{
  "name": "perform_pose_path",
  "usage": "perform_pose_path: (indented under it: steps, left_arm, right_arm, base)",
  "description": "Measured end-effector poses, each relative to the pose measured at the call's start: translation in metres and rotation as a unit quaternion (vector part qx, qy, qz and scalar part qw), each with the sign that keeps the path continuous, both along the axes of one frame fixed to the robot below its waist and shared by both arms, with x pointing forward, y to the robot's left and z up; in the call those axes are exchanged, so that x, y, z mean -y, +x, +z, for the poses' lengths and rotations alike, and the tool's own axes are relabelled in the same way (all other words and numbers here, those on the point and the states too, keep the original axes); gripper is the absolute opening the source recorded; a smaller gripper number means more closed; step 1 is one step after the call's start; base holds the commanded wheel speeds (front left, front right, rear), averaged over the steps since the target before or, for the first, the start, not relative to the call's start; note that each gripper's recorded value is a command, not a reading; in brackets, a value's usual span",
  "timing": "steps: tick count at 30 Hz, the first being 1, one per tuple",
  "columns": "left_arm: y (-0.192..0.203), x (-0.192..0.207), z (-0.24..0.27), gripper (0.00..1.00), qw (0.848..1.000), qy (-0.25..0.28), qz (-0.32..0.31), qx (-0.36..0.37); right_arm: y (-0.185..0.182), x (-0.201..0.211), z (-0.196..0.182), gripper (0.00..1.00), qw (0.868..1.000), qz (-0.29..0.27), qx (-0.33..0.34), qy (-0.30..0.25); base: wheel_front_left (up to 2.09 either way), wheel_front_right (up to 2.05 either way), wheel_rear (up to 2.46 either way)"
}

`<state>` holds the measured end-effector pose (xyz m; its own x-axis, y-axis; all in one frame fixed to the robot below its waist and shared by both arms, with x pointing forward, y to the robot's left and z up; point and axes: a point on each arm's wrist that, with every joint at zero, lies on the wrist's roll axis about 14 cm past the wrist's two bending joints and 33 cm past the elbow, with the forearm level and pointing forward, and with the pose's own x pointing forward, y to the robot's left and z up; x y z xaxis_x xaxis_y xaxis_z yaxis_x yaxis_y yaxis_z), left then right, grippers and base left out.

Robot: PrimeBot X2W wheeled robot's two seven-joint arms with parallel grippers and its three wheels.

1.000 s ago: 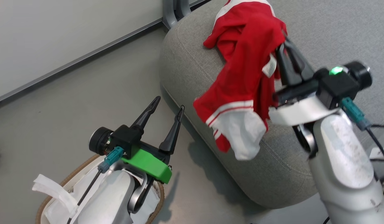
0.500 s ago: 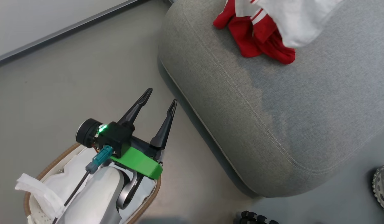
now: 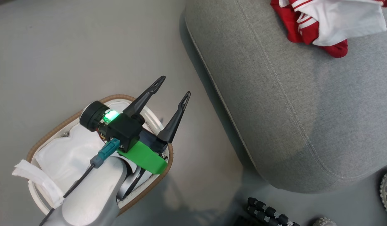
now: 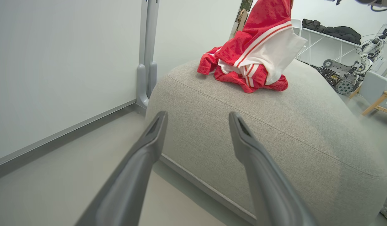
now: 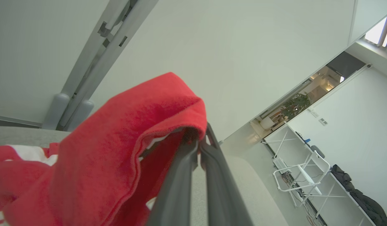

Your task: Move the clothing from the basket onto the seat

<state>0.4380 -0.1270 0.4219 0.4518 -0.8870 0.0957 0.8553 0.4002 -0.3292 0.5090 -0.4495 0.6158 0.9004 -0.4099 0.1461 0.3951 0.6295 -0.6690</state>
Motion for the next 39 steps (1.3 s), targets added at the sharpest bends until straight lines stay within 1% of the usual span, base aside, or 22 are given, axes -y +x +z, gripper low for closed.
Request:
perform_pose_path:
  steps: [3, 5, 6, 7, 8, 11, 13, 16, 20, 24, 27, 31, 34, 39]
  left_arm:
    - [0.001, 0.000, -0.008, 1.00, 1.000, 0.000, -0.002, -0.008]
    - [0.002, -0.001, -0.014, 1.00, 1.000, 0.001, -0.003, -0.014]
    - [0.001, -0.002, -0.015, 1.00, 1.000, 0.002, -0.004, -0.015]
    - [0.000, -0.002, -0.016, 1.00, 1.000, 0.003, -0.004, -0.016]
    - [0.000, -0.002, -0.016, 1.00, 1.000, 0.003, -0.005, -0.017]
    - [-0.002, -0.001, -0.014, 1.00, 1.000, 0.003, -0.006, -0.018]
    - [-0.002, 0.000, -0.011, 1.00, 1.000, 0.004, -0.005, -0.016]
    - [-0.004, 0.004, -0.004, 1.00, 1.000, 0.003, -0.005, -0.014]
    - [-0.012, 0.011, 0.007, 1.00, 1.000, 0.001, -0.009, -0.011]
    - [-0.015, 0.013, 0.021, 1.00, 1.000, -0.005, -0.003, -0.004]
    - [-0.017, 0.010, 0.025, 1.00, 1.000, -0.001, 0.009, -0.006]
    - [-0.016, 0.000, 0.031, 1.00, 0.999, 0.003, 0.038, -0.009]
    - [-0.010, -0.019, 0.032, 1.00, 0.997, 0.013, 0.076, -0.011]
    - [-0.001, -0.058, 0.027, 1.00, 0.989, 0.036, 0.143, -0.018]
  right_arm:
    - [-0.006, -0.002, -0.065, 0.00, 0.997, -0.016, -0.051, 0.049]
    - [-0.013, -0.005, -0.101, 0.31, 0.994, -0.028, -0.070, 0.084]
    - [-0.017, -0.005, -0.111, 0.43, 0.992, -0.032, -0.076, 0.094]
    - [-0.022, -0.005, -0.123, 0.65, 0.990, -0.039, -0.083, 0.104]
    - [-0.029, -0.004, -0.131, 1.00, 0.989, -0.048, -0.084, 0.116]
    - [-0.050, 0.001, -0.145, 1.00, 0.984, -0.070, -0.087, 0.136]
    - [-0.061, 0.002, -0.145, 1.00, 0.984, -0.078, -0.082, 0.140]
    - [-0.073, 0.003, -0.137, 1.00, 0.984, -0.082, -0.071, 0.141]
    - [-0.098, 0.003, -0.130, 1.00, 0.985, -0.081, -0.073, 0.132]
    - [-0.111, -0.001, -0.113, 1.00, 0.988, -0.071, -0.050, 0.129]
    - [-0.110, -0.013, -0.097, 1.00, 0.990, -0.048, -0.025, 0.130]
    - [-0.100, -0.038, -0.078, 1.00, 0.990, -0.002, 0.008, 0.139]
    - [-0.087, -0.067, -0.069, 1.00, 0.986, 0.045, 0.028, 0.156]
    - [-0.064, -0.116, -0.060, 1.00, 0.974, 0.118, 0.048, 0.187]
  base:
    - [0.00, 0.00, 0.00]
    - [0.00, 0.00, 0.00]
    - [0.00, 0.00, 0.00]
    - [0.00, 0.00, 0.00]
    - [0.00, 0.00, 0.00]
    - [0.00, 0.00, 0.00]
    - [0.00, 0.00, 0.00]
    - [0.00, 0.00, 0.00]
    - [0.00, 0.00, 0.00]
    - [0.00, 0.00, 0.00]
    - [0.00, 0.00, 0.00]
    - [0.00, 0.00, 0.00]
    - [0.00, 0.00, 0.00]
    - [0.00, 0.00, 0.00]
